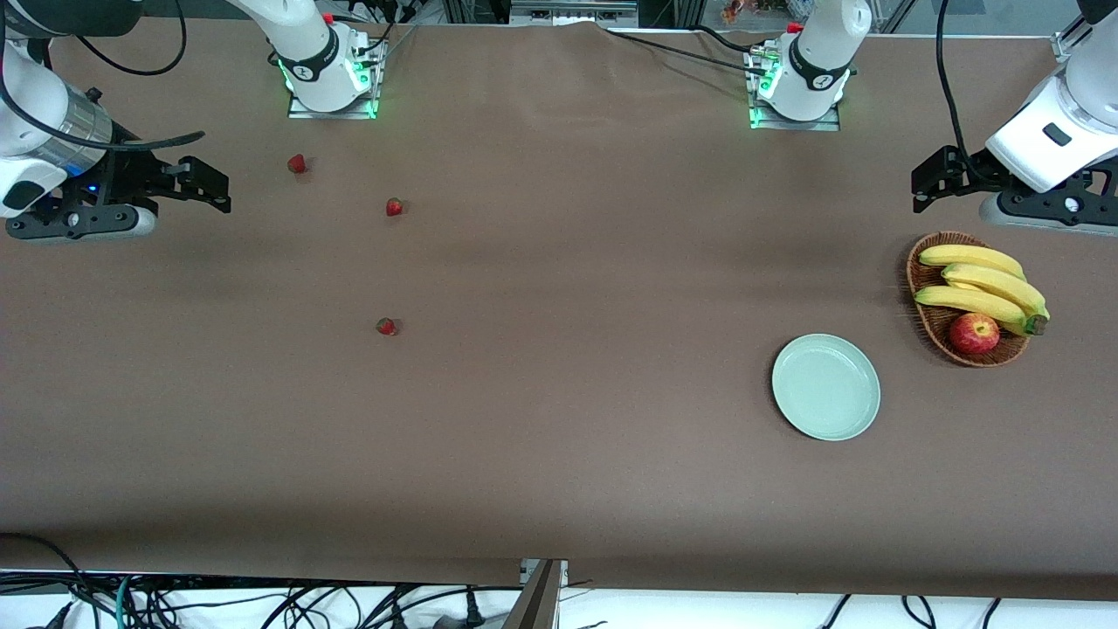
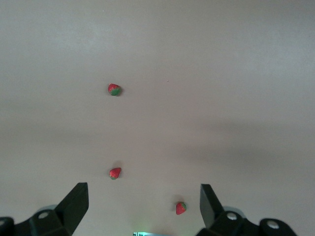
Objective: Collect all strawberries into plate
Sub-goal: 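Reach the right gripper down to the nearest red strawberry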
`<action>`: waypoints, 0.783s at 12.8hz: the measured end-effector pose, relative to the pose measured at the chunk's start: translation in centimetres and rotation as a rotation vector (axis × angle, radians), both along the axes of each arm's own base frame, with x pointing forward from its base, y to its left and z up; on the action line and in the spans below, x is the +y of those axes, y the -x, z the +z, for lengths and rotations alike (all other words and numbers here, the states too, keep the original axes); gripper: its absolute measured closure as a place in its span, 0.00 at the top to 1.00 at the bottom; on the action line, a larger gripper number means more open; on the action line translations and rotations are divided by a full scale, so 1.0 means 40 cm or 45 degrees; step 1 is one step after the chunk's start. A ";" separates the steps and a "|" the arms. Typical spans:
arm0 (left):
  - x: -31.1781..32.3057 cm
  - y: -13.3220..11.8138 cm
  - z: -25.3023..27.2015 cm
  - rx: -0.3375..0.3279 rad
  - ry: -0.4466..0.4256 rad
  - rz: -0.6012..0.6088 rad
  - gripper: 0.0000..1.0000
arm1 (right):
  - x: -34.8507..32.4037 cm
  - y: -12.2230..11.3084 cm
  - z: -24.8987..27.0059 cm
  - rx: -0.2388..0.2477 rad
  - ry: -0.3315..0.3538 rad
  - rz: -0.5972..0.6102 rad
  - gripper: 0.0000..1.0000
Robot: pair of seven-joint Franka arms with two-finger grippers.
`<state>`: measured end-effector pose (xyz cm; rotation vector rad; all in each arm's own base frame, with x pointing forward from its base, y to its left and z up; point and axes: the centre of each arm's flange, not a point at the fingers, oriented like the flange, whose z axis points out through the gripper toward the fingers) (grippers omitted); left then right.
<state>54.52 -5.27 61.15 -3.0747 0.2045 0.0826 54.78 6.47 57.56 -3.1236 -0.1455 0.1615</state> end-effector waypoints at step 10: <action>0.001 0.000 -0.002 0.000 0.000 0.001 1.00 | 0.161 -0.082 -0.458 -0.018 0.004 0.010 1.00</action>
